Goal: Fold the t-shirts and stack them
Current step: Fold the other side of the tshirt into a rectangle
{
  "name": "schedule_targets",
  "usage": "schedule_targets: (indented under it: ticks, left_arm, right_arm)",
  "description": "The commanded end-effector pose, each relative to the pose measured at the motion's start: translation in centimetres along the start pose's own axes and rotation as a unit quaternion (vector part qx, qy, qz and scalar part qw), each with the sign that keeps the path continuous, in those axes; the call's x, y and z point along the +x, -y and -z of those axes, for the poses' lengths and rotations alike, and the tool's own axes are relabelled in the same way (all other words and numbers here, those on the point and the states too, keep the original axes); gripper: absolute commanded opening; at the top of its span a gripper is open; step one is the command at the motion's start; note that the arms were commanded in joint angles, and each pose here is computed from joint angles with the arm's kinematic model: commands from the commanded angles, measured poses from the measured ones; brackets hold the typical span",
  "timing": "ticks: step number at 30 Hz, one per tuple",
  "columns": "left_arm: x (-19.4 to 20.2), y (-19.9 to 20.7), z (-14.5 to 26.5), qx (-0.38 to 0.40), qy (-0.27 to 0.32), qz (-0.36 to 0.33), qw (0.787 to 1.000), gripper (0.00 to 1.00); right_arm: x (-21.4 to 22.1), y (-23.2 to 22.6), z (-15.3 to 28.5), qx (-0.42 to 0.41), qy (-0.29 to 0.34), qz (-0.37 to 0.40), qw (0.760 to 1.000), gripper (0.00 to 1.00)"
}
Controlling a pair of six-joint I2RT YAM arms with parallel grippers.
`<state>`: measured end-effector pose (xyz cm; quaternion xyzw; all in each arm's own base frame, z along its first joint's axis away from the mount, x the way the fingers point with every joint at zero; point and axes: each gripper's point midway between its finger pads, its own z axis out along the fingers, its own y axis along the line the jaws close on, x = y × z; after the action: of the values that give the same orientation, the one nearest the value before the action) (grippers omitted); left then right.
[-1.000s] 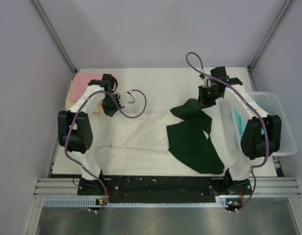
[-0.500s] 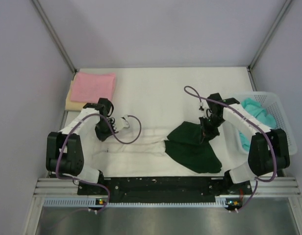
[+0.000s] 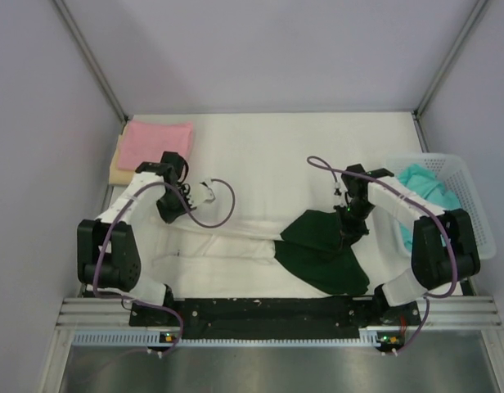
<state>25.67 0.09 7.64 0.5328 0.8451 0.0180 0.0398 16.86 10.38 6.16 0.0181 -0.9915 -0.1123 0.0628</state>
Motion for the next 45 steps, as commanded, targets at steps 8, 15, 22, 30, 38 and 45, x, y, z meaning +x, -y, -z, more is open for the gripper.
schedule_targets:
  ticks: [8, 15, 22, 30, 38, 45]
  left_arm:
    - [3.7, 5.7, -0.6, 0.077, -0.044, 0.000, 0.996, 0.03]
    - [6.4, 7.1, -1.5, 0.123, -0.113, -0.021, 0.986, 0.33]
    - [1.5, 3.2, 3.8, 0.082, -0.019, -0.007, 0.996, 0.60]
    - [-17.3, 4.2, 8.0, 0.147, 0.196, 0.035, 0.969, 0.40]
    - [-32.3, 13.9, 7.5, 0.251, 0.259, -0.025, 0.933, 0.53]
    - [-35.3, 16.6, 1.3, 0.254, 0.208, -0.005, 0.944, 0.59]
  right_arm:
    - [0.6, -0.2, -0.5, 0.006, -0.005, 0.003, 1.000, 0.00]
    - [0.7, 0.2, -0.9, 0.016, -0.002, -0.001, 1.000, 0.36]
    - [-1.3, -0.6, 2.5, 0.006, 0.084, -0.003, 0.996, 0.46]
    - [-6.3, 1.3, 6.8, -0.026, 0.251, -0.098, 0.963, 0.43]
    - [-6.7, 1.9, 2.4, -0.046, 0.234, -0.127, 0.963, 0.43]
    - [-6.1, 2.5, 0.6, -0.041, 0.224, -0.134, 0.964, 0.32]
